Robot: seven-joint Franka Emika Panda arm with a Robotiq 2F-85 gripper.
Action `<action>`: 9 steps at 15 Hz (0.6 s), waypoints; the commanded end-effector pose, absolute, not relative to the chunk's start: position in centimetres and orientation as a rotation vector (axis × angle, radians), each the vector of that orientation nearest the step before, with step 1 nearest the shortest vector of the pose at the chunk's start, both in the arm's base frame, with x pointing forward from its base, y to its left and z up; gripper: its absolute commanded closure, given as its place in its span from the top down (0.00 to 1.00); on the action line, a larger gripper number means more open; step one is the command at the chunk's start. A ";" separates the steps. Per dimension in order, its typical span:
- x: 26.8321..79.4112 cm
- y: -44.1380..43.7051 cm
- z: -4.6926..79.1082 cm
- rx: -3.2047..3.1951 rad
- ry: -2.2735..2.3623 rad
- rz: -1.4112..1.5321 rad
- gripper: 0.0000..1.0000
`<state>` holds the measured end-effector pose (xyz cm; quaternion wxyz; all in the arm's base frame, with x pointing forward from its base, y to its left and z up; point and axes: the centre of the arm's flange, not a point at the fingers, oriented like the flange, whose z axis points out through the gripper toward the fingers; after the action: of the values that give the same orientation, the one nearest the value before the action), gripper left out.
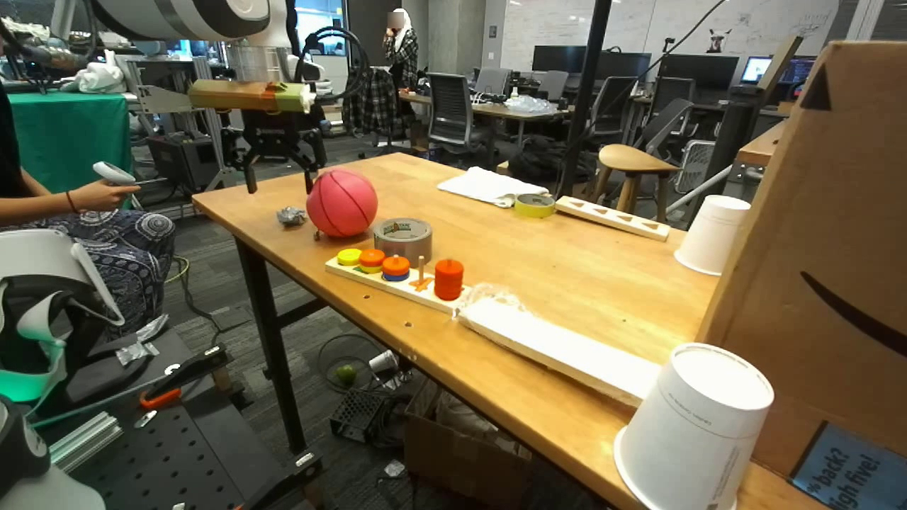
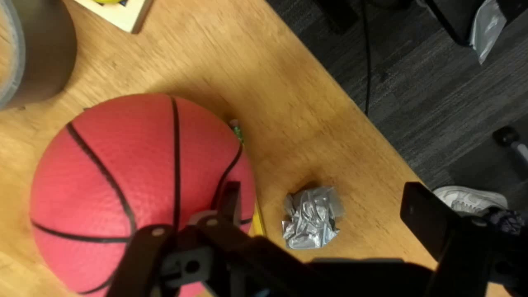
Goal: Push the ball on the table to the right.
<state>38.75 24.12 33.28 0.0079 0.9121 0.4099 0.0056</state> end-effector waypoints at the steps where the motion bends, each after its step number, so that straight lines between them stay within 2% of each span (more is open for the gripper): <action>1: 40.4 24.0 34.4 2.795 1.298 -0.007 1.00; 5: 41.8 23.6 35.2 2.806 1.335 0.057 1.00; 9: 43.9 22.8 34.0 2.848 1.350 -0.010 1.00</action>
<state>41.50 23.18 34.73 0.0149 0.9055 0.4240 0.0096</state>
